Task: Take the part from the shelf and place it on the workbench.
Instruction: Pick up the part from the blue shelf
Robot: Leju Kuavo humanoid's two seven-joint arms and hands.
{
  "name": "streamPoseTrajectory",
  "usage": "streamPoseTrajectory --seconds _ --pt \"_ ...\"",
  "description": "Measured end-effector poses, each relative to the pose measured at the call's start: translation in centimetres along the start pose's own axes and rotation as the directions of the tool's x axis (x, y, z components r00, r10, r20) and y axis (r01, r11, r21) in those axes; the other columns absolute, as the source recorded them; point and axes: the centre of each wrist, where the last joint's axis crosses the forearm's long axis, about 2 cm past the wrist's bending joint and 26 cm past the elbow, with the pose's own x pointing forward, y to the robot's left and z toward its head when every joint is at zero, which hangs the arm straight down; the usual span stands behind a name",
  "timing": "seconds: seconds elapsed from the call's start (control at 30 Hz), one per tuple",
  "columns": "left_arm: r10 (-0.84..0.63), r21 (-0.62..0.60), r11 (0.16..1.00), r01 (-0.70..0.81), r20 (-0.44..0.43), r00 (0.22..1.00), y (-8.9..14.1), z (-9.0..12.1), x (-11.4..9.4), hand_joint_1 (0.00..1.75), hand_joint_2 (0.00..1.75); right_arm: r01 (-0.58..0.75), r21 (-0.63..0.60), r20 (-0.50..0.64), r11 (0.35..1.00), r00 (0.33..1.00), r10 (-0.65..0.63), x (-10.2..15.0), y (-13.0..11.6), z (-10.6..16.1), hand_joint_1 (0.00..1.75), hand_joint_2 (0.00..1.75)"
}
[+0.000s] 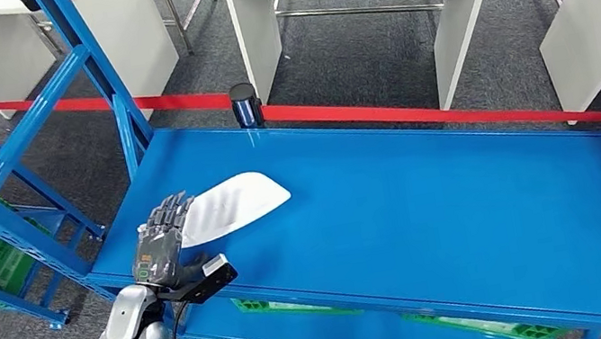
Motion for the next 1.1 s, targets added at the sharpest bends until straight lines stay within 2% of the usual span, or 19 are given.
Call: streamPoseTrajectory --seconds 0.13,0.2,0.27,0.43,0.87,1.1 --pt "-0.003 -0.007 1.0 0.003 0.0 1.0 -0.1 0.2 -0.2 1.47 1.75 -0.005 0.013 0.003 1.0 1.0 0.005 0.0 -0.2 0.0 0.0 0.0" --pt "0.0 -0.016 1.0 0.0 0.002 1.0 -0.4 0.5 -0.1 1.62 1.75 -0.008 0.02 0.004 1.0 1.0 0.008 0.0 -0.5 0.0 0.0 0.0" --pt "0.005 -0.026 1.0 -0.005 0.004 1.0 -0.7 0.9 0.0 1.65 1.75 -0.009 0.022 0.002 1.0 1.0 0.009 -0.1 -0.8 0.0 0.0 0.0" --pt "0.011 -0.037 0.999 -0.011 0.013 1.0 -1.1 1.4 0.1 1.55 1.75 -0.012 0.022 0.0 1.0 1.0 0.012 -0.2 -1.1 0.1 0.0 0.0" --pt "0.034 -0.012 0.999 -0.033 0.049 0.998 -1.2 1.6 0.9 1.7 1.75 -0.019 0.016 -0.001 1.0 1.0 0.019 -0.4 -1.7 0.1 0.0 0.0" --pt "0.069 0.019 0.997 -0.07 0.045 0.997 -1.0 1.8 1.0 1.71 1.75 -0.026 0.015 0.002 1.0 1.0 0.026 -0.4 -1.9 0.2 0.0 0.0"
